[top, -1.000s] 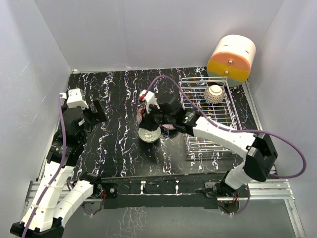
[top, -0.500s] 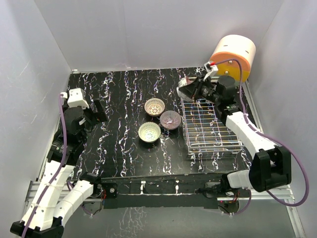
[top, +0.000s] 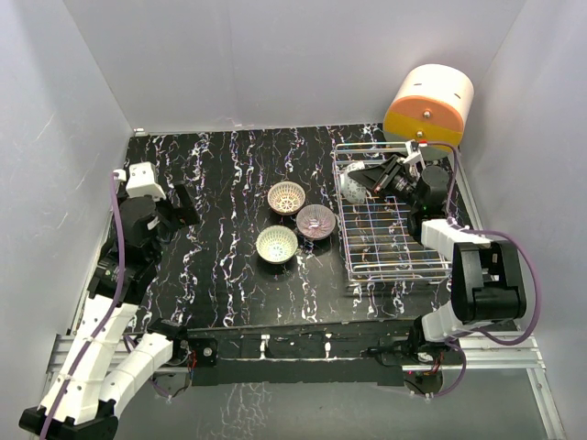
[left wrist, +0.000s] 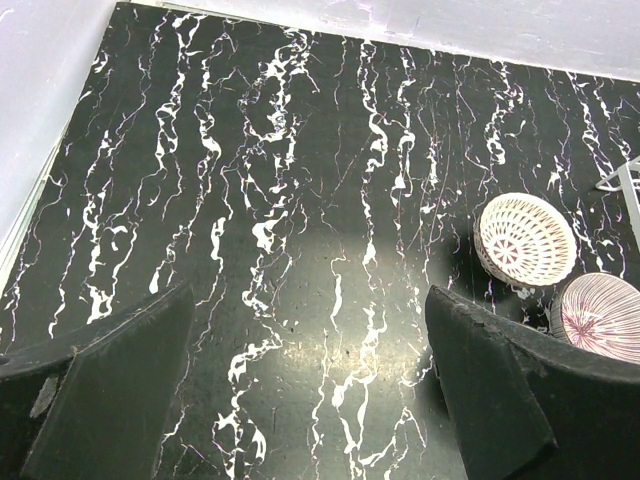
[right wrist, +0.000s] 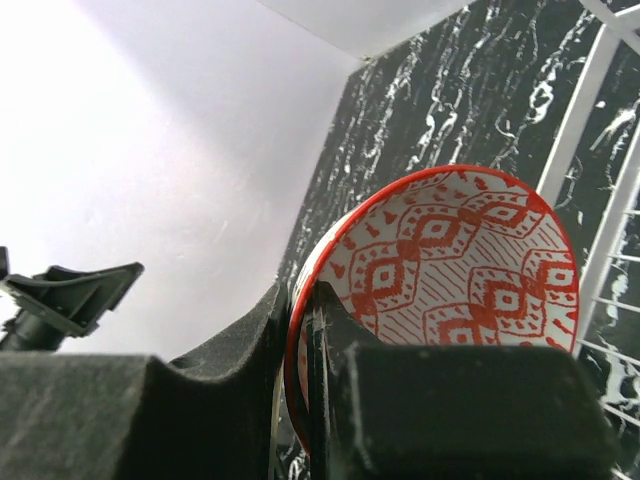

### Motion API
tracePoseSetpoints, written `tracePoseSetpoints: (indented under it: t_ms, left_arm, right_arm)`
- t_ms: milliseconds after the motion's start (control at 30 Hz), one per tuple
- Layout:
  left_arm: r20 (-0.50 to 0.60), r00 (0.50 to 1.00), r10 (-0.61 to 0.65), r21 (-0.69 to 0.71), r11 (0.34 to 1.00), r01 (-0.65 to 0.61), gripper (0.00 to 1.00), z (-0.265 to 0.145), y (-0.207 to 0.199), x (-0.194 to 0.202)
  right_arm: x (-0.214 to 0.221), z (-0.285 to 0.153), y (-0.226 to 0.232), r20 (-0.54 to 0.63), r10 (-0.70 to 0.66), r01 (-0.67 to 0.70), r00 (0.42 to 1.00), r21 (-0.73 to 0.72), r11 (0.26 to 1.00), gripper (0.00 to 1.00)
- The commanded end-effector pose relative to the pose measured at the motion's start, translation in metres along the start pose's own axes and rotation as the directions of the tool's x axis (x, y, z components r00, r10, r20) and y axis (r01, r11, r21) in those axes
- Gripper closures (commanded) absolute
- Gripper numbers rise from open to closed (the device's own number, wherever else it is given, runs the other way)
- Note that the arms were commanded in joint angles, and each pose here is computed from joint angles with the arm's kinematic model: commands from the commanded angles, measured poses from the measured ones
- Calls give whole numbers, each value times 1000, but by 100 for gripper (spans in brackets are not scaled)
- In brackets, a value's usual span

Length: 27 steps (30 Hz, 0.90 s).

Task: Load the bowls into the dish rack

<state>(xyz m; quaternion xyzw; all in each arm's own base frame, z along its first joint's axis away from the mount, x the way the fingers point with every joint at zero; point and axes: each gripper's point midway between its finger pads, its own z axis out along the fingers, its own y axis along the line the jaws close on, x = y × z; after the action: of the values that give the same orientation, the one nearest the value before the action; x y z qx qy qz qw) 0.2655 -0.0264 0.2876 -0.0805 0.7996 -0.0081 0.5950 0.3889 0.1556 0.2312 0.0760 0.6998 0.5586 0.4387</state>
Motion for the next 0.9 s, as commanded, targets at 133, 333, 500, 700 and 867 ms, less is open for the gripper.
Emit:
tracePoseSetpoints:
  t_ms: [133,333,500,700,867]
  left_arm:
    - [22,1000,-8,10,1000,8,3,-2,-3,-11]
    - [21,1000,-5,0,1000,5,3,-2,-1,-11]
    - [20,1000,-4,0,1000,4,3,-1,-1,-9]
    - [20,1000,-3,-1,1000,3,3,0,-2,-9]
    - [17,1000,0,-2,1000,0,3,1,-1,-7]
  right_arm:
    - [-14,-1,3,118,134,-120,984,-118,986,86]
    - [-13,-2,-19,177,216,-202,960,-96,975,86]
    - [-21,-1,-31,234,226,-219,945,-58,974,86]
    - [-17,-2,-54,272,283,-294,920,0,956,86]
    - [-23,-10,-74,324,309,-338,894,34,941,86]
